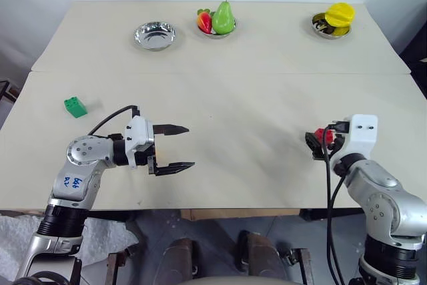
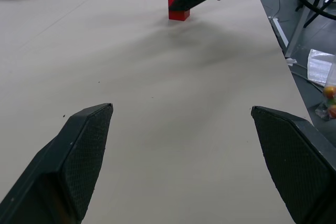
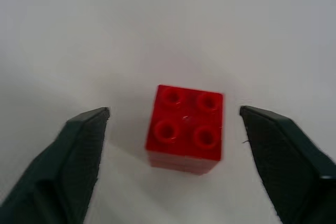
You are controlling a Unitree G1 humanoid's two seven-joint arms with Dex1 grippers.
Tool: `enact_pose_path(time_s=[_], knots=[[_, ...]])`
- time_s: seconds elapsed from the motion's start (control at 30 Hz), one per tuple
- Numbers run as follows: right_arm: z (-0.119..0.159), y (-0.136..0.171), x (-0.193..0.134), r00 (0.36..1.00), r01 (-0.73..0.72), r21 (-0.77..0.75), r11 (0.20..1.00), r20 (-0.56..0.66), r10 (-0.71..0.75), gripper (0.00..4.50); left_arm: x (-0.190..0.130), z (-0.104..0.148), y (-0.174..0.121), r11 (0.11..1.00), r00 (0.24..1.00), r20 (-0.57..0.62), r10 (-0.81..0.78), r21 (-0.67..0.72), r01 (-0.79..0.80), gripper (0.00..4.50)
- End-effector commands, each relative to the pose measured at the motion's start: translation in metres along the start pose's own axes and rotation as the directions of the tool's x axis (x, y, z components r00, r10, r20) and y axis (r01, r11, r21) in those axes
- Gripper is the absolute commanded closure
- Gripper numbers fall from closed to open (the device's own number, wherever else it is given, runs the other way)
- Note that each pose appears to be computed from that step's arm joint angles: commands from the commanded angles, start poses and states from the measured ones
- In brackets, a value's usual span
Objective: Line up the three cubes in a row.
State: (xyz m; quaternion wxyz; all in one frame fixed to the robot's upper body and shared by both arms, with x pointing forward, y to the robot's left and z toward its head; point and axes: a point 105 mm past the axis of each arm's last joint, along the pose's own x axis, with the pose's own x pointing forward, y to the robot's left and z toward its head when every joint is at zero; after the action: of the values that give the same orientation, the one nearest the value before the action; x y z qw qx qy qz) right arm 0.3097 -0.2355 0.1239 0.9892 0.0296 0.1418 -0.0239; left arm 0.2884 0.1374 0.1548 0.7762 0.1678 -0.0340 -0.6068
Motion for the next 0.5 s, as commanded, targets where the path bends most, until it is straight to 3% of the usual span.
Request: enact_pose_path(time_s=[0.03,0.17,0.23,0.33,0.43,0.5], knots=[[0.009,0.0,-0.001,0.999,0.011,-0.002,1.0,0.039,-0.011,1.7,-0.003,0.011,0.001,0.999,1.0,0.005,0.0,0.054,0.0,0.0],[0.01,-0.002,-0.001,0.999,0.015,0.016,1.0,0.032,-0.016,3.0,-0.004,0.012,0.001,0.998,1.0,0.003,0.003,0.061,-0.003,0.0],[0.014,-0.001,0.0,0.999,-0.01,0.014,1.0,0.036,0.01,3.01,-0.006,0.013,0.002,0.998,1.0,0.002,0.012,0.066,-0.012,0.0],[0.034,0.023,0.004,0.971,-0.23,-0.097,0.968,0.048,0.235,3.01,-0.011,0.016,0.006,0.997,0.999,0.014,0.043,0.062,-0.043,0.0],[0.048,0.056,0.003,0.858,-0.494,-0.233,0.838,0.025,0.513,3.01,-0.013,0.018,0.007,0.997,0.998,0.024,0.051,0.06,-0.053,0.0],[0.063,0.083,-0.002,0.695,-0.665,-0.352,0.659,0.032,0.718,3.01,-0.015,0.02,0.008,0.997,0.998,0.027,0.055,0.061,-0.057,0.0]])
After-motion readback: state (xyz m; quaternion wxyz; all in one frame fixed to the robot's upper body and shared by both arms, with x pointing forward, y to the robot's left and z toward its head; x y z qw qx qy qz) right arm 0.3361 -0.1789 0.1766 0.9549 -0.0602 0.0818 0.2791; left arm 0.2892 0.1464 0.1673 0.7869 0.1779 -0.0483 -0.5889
